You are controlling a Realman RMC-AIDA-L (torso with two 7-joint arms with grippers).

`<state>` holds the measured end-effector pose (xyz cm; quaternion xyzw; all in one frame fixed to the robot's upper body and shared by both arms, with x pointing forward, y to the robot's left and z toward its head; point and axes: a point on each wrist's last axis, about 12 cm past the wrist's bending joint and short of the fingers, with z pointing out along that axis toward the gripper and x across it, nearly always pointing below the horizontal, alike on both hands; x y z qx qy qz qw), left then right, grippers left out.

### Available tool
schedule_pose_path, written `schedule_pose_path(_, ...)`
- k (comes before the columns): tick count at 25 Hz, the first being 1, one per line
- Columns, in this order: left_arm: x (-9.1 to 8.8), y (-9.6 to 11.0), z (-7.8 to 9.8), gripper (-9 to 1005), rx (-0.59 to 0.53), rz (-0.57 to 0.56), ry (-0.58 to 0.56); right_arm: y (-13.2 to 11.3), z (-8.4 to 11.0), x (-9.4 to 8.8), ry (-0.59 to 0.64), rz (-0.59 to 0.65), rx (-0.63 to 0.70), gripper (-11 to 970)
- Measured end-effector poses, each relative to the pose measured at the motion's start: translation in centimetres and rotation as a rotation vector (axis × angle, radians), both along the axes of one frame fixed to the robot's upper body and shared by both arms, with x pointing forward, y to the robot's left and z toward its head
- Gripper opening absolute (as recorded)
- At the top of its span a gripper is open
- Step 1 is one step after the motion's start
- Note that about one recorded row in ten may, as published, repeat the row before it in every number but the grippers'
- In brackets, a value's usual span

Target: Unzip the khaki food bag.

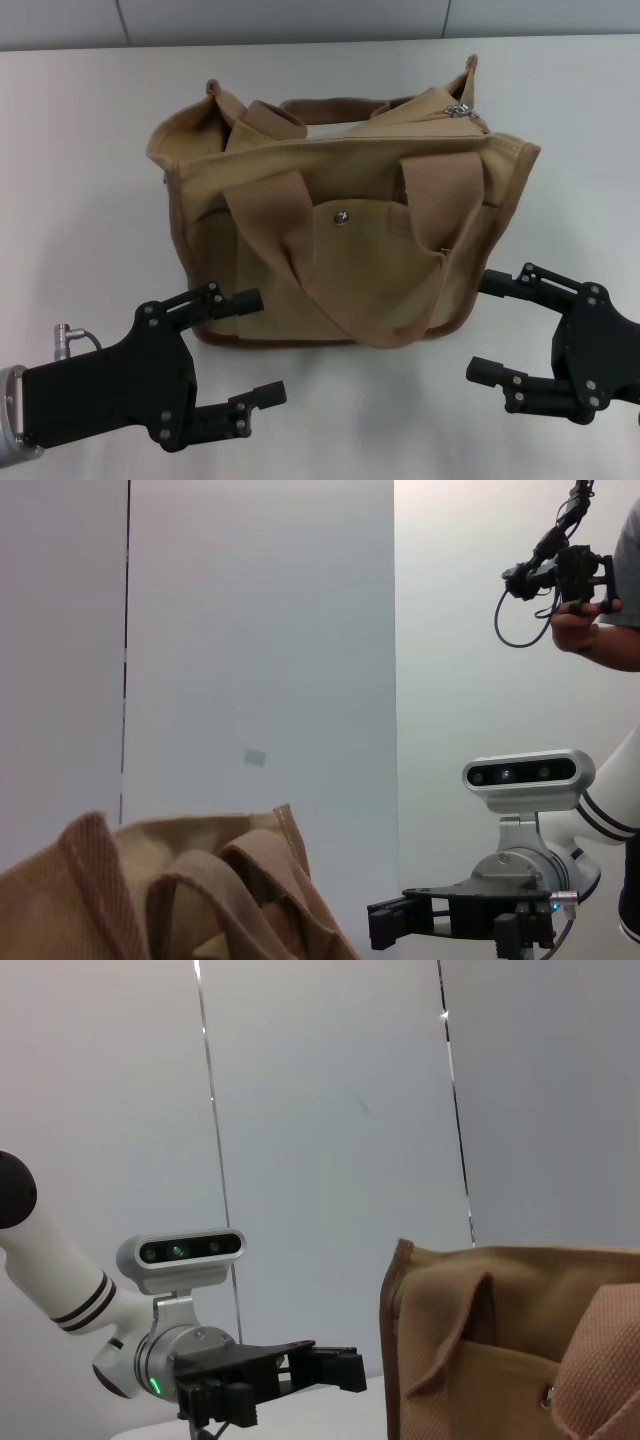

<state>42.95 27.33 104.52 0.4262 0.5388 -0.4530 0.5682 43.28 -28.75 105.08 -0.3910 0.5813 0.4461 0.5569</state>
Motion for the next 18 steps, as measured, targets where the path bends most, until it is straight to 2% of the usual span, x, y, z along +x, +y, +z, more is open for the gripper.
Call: schedule_pose_path(18,0.05,0.00,0.04,799,-0.005,0.006,-0.003,0.05,0.03,0.07,-0.001,0.002,0.001,835)
